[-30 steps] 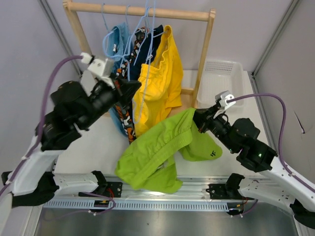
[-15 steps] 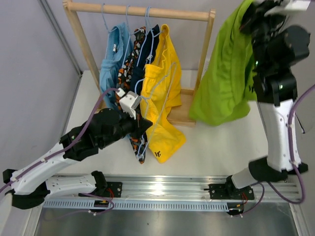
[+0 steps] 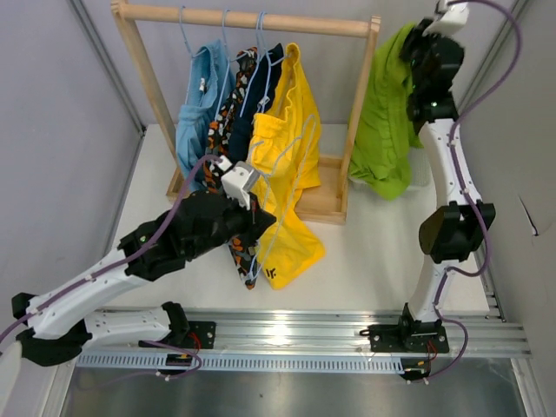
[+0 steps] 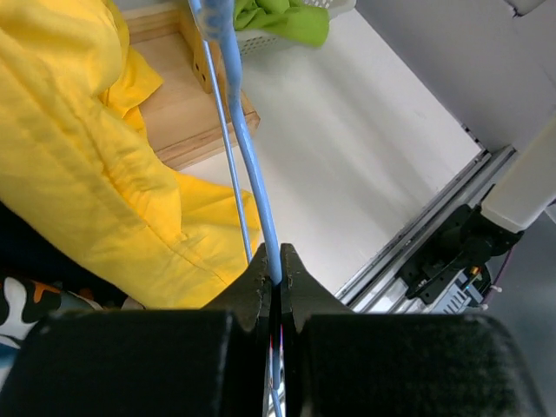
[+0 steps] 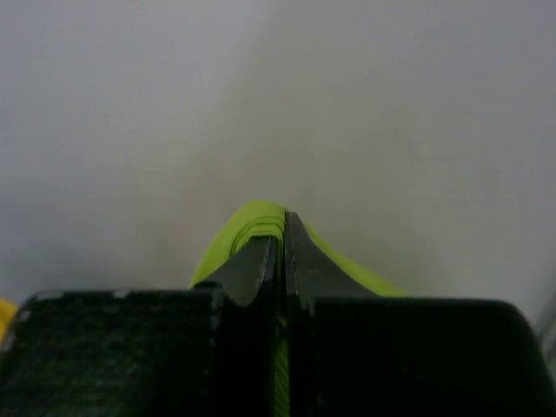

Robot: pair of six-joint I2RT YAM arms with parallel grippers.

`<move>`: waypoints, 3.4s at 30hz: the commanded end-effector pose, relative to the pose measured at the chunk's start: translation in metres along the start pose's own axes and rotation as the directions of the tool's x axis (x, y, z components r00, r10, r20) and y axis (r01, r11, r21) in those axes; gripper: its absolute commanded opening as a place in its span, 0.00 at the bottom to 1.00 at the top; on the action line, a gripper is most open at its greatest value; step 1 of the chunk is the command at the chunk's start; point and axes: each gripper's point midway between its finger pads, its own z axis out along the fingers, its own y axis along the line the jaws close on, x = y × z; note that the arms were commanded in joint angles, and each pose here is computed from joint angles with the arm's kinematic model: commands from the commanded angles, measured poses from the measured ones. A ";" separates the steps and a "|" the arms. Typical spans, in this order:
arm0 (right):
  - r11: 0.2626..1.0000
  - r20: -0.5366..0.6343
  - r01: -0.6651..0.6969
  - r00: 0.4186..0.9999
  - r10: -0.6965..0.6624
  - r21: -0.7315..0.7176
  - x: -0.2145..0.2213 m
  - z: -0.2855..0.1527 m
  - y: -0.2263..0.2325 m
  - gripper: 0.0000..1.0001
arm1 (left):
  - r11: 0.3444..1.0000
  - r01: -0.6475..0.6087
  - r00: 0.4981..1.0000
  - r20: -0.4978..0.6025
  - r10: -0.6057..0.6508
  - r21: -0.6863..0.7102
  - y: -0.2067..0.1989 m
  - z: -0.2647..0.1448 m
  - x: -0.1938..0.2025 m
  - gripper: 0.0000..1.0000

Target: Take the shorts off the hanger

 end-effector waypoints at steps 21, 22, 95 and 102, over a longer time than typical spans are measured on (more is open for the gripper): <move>0.957 -0.362 -0.170 0.898 0.249 0.237 0.090 -0.319 -0.050 0.84 | 0.947 -0.133 0.985 0.064 0.158 -0.291 0.039 0.151 -0.176 0.00; 0.958 -0.357 -0.185 0.898 0.255 0.218 0.086 -0.325 -0.046 0.84 | 0.948 -0.126 0.986 0.073 0.153 -0.292 0.042 0.157 -0.178 0.00; 0.963 -0.493 -0.260 0.830 0.262 0.076 0.124 -0.394 0.005 0.84 | 0.971 -0.064 0.943 0.305 0.133 -0.229 0.066 0.074 -0.229 0.65; 0.966 -0.503 -0.244 0.827 0.251 0.081 0.131 -0.398 0.002 0.84 | 0.957 -0.040 0.939 0.317 0.134 -0.287 0.079 0.082 -0.236 0.65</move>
